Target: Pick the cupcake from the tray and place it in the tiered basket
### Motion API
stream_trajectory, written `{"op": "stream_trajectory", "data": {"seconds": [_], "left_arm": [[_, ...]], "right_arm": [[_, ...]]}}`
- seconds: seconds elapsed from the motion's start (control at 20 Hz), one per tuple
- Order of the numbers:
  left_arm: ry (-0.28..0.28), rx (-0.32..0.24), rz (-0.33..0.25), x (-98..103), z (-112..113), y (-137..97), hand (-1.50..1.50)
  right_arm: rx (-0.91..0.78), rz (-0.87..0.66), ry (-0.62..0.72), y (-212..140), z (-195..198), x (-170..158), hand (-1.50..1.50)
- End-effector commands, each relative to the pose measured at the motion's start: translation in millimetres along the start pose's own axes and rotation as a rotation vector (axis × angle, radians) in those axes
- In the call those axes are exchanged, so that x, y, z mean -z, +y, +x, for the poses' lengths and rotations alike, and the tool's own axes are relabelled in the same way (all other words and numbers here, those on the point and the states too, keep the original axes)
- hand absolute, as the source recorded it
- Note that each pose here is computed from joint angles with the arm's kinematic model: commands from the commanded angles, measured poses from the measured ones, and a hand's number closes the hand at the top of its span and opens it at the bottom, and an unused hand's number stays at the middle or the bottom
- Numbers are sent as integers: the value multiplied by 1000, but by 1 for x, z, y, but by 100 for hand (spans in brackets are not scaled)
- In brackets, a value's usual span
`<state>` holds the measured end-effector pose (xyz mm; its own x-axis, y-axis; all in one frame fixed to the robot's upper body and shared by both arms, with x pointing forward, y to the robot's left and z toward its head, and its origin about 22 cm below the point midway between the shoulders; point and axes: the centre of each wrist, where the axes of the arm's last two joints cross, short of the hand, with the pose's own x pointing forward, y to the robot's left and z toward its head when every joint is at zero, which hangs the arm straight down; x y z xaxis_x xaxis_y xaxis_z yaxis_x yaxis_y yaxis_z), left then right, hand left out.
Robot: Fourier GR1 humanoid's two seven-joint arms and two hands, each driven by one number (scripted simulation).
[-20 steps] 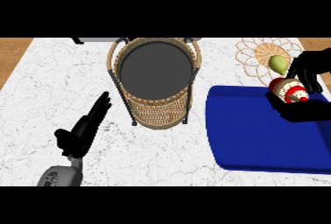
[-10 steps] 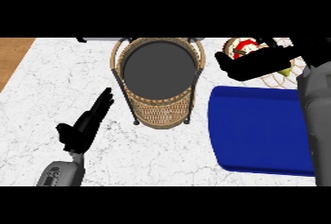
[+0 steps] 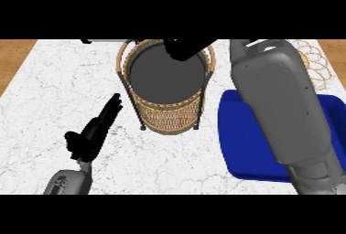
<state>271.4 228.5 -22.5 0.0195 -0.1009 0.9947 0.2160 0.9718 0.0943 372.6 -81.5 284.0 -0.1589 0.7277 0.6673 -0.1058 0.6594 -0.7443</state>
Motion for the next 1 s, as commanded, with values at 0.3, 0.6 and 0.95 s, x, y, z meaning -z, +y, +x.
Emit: {"op": "stream_trajectory", "data": {"seconds": [0.3,0.6,0.95], "left_arm": [[-8,-8,-5,-9,9,14,0],[-11,29,-26,2,4,8,0],[-8,18,-22,12,25,5,0]], "right_arm": [[24,50,-7,66,11,46,150],[128,88,24,81,27,54,150],[359,247,268,91,4,52,150]]}}
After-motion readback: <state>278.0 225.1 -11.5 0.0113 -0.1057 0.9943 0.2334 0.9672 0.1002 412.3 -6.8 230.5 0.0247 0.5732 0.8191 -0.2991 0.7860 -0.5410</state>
